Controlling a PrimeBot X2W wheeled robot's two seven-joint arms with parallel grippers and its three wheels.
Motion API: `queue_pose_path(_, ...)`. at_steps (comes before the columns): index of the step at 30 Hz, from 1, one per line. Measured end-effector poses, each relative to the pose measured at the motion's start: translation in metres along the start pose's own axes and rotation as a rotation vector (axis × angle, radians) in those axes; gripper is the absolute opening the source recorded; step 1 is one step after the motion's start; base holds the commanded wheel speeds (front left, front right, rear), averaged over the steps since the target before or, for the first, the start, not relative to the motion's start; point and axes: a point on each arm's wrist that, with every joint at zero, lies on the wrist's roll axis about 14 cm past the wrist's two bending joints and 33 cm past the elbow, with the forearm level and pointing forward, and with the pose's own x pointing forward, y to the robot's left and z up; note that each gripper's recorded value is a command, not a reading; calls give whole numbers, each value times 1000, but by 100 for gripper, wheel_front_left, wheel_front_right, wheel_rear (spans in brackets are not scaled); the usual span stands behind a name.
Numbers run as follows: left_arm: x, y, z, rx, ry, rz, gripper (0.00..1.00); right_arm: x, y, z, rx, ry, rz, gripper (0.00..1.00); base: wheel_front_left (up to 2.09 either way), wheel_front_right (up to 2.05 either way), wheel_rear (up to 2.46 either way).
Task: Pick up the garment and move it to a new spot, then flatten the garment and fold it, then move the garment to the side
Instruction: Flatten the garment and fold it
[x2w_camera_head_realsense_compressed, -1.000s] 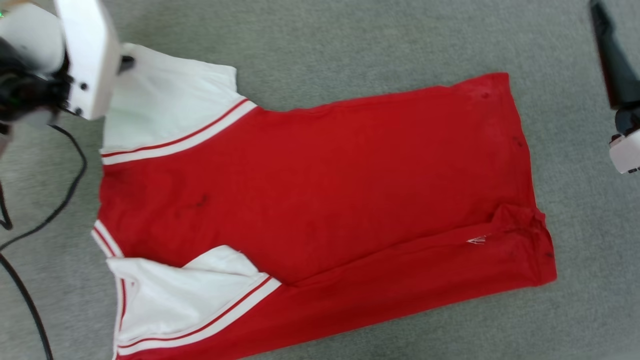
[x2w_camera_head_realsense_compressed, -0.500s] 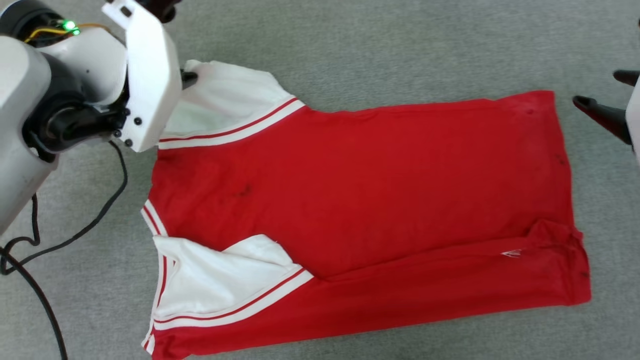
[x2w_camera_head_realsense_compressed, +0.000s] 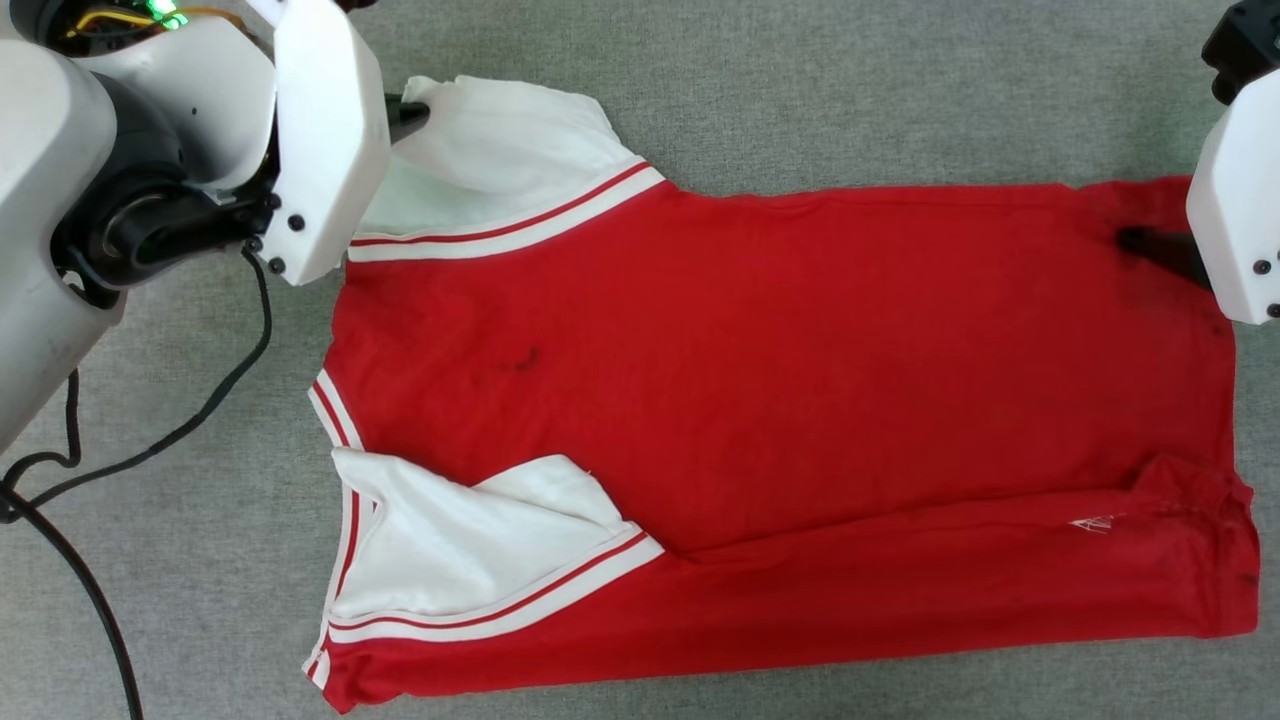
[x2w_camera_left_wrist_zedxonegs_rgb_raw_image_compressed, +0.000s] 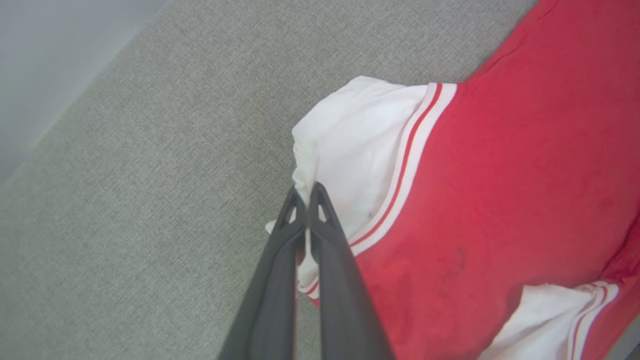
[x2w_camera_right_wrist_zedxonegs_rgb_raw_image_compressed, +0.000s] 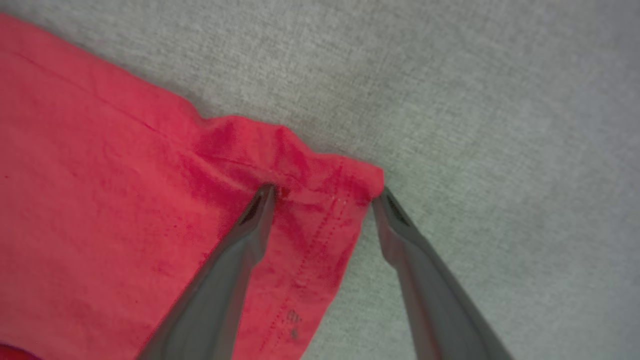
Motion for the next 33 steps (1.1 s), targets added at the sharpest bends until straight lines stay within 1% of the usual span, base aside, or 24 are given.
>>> queue_pose_path(3,1,1,-2,-3,-1,-2,0,5,4,-2,-3,6,15,100,0,0,0)
queue_pose_path(4,3,1,-3,-4,-1,-2,0,7,3,-1,10,-9,21,43,0,0,0)
queue_pose_path(5,3,1,-3,-4,-3,-2,0,7,3,-1,15,-19,21,0,0,0,0)
queue_pose_path(6,3,1,-3,-4,-3,-2,0,7,3,-1,15,-19,21,0,0,0,0)
queue_pose_path(10,-8,6,1,-5,-33,31,0,-2,-1,10,25,-107,5,0,0,0,0)
queue_pose_path(16,-34,-3,8,0,-88,49,0,-35,2,27,26,-269,-4,0,0,0,0)
queue_pose_path(20,-57,-11,7,5,-123,59,0,-56,6,24,33,-355,-1,0,0,0,0)
queue_pose_path(21,-57,-11,7,5,-123,59,0,-56,6,24,33,-355,-1,0,0,0,0)
queue_pose_path(22,-67,-18,5,6,-139,58,0,-66,10,21,37,-387,4,0,0,0,0)
queue_pose_path(28,-90,-43,-17,6,-148,52,0,-86,21,0,27,-434,9,0,0,0,0)
queue_pose_path(33,-101,-67,-46,-13,-121,28,0,-96,29,-21,14,-434,13,0,0,0,0)
